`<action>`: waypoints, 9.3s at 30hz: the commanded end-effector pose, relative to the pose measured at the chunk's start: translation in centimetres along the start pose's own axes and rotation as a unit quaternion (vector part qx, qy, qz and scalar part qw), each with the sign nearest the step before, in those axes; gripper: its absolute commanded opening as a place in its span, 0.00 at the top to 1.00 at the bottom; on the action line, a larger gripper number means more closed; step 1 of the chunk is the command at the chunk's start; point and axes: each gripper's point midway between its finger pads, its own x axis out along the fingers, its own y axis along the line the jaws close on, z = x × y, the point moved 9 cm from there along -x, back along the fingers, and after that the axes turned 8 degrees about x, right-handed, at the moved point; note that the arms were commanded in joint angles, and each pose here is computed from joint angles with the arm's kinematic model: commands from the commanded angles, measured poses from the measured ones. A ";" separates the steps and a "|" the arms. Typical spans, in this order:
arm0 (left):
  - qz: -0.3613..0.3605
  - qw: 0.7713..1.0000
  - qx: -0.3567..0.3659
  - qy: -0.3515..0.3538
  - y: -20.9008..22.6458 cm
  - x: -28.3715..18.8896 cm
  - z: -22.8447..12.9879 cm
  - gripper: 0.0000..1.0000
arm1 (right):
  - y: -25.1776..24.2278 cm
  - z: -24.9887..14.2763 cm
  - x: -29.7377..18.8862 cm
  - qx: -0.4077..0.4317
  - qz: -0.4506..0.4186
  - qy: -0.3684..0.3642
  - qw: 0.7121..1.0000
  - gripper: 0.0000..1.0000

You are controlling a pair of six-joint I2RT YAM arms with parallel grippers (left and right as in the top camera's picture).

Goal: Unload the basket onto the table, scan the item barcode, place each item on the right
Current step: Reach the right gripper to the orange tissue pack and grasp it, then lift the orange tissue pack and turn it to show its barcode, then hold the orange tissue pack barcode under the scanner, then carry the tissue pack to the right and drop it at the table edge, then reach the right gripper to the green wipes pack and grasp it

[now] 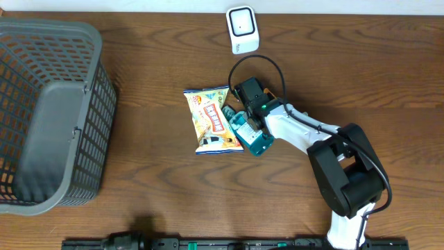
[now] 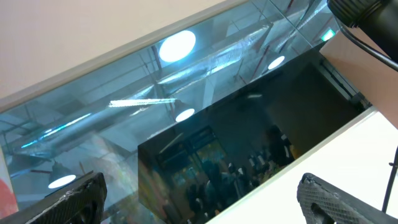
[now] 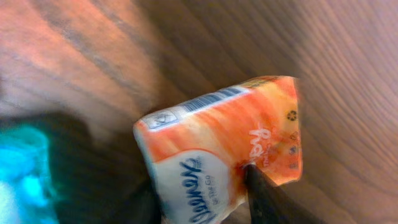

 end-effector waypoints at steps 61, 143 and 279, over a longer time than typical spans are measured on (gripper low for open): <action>0.134 0.944 -0.289 0.085 0.8 5.9 -13.8 0.02 | -6.0 -5.8 -27.7 -0.160 0.669 -0.385 0.615 0.99; 0.007 0.798 -0.398 0.452 -16.6 -4.2 -34.3 0.02 | -9.0 -1.0 -18.3 0.760 0.348 0.189 0.515 0.96; 0.007 0.798 -0.398 0.452 -16.6 -4.2 -34.3 0.02 | -7.6 -5.0 0.1 0.466 0.028 0.322 0.824 0.99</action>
